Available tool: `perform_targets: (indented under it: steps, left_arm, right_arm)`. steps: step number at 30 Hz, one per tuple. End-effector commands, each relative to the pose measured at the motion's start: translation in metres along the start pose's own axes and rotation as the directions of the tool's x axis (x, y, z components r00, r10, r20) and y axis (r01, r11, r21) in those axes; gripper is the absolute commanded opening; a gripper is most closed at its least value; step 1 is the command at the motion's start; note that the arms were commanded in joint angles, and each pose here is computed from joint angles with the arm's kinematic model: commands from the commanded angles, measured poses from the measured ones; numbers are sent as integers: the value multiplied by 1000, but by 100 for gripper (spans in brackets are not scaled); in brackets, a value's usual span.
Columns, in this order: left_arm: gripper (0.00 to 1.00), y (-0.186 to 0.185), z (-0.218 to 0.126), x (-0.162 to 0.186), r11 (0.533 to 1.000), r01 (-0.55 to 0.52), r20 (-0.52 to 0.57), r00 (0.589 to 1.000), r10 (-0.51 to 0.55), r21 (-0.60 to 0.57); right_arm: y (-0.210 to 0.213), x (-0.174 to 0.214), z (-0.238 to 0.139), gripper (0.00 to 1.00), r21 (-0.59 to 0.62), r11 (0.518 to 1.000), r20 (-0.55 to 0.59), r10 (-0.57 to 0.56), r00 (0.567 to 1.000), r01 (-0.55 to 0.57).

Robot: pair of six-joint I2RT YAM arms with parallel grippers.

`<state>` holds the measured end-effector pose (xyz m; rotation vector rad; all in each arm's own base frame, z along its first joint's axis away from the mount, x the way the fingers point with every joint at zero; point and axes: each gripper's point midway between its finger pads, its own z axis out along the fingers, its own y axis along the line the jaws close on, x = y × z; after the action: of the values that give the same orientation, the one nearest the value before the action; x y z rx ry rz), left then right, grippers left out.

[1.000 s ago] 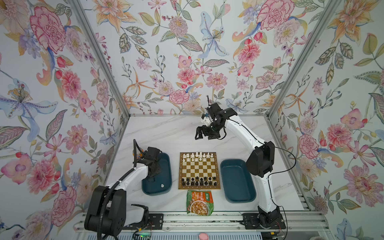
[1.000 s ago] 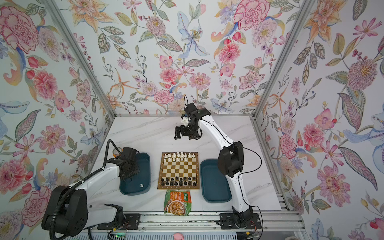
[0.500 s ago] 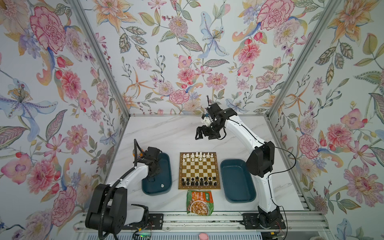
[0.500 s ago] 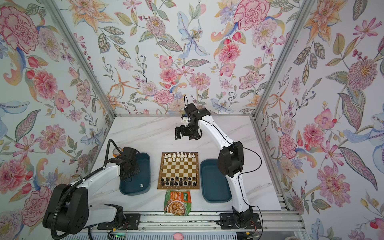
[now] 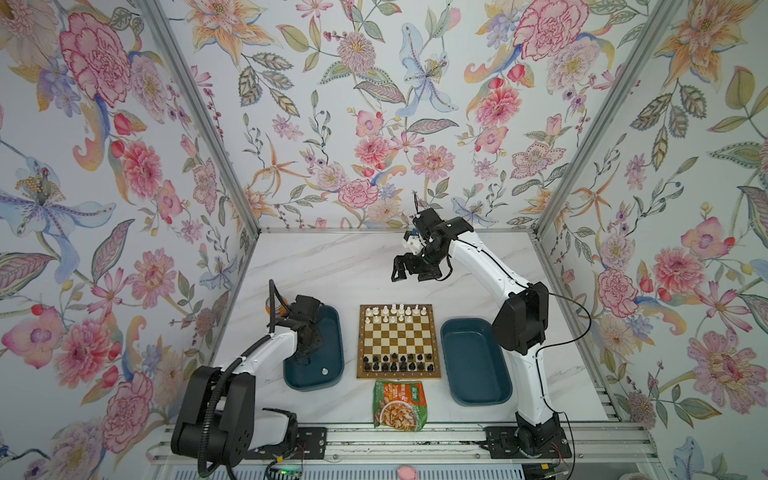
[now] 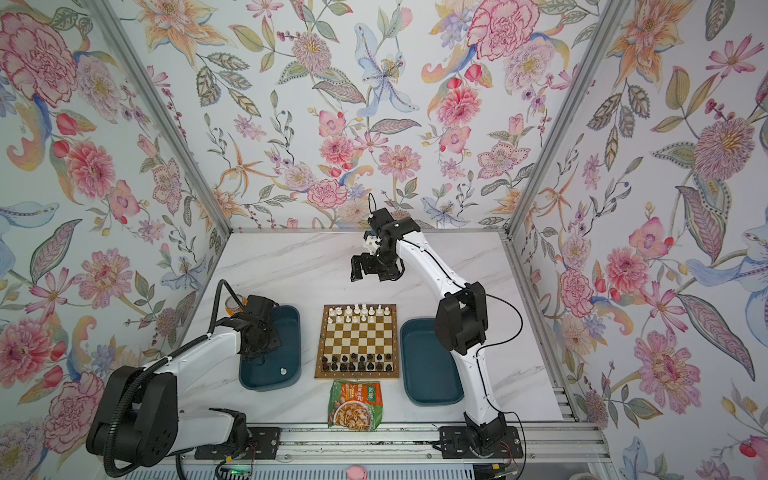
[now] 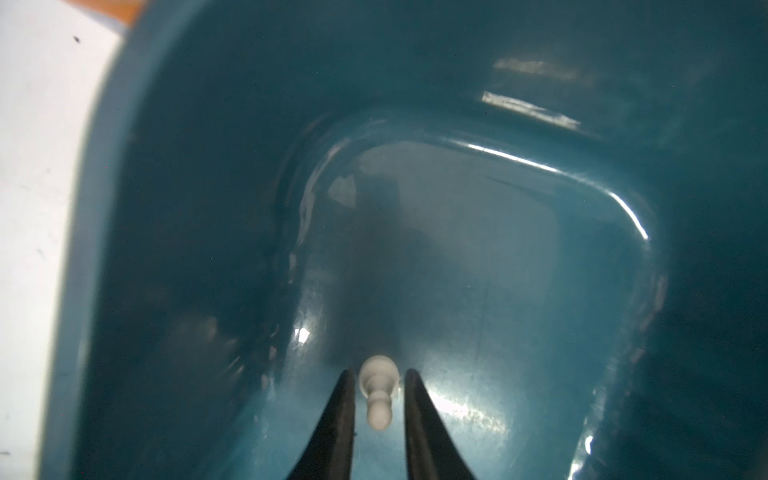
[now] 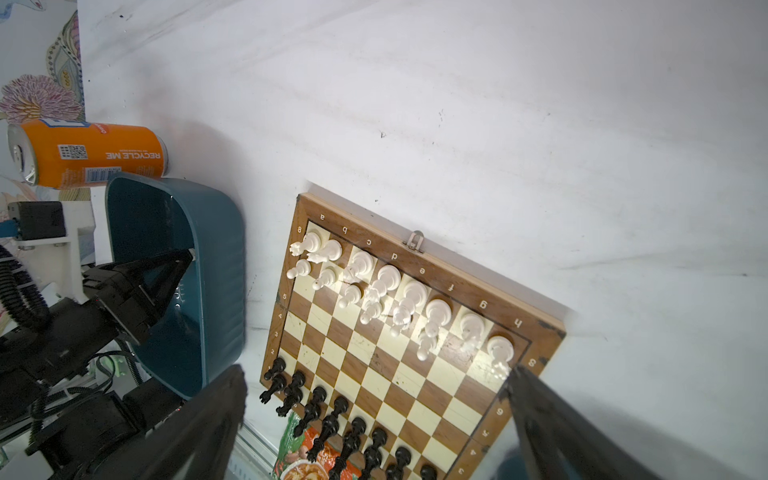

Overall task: Set up the chess pieces on the board
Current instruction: 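Lift the last white pawn with the left gripper and carry it toward the board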

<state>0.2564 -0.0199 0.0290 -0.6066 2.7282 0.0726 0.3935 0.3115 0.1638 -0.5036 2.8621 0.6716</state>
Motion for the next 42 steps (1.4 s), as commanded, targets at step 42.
perform_targets:
  steps: [42]
  left_arm:
    - [7, -334, -111, 41, 776, -554, 194, 832, 519, 302]
  right_arm:
    - [-99, 162, -138, 99, 127, 971, 198, 177, 964, -204]
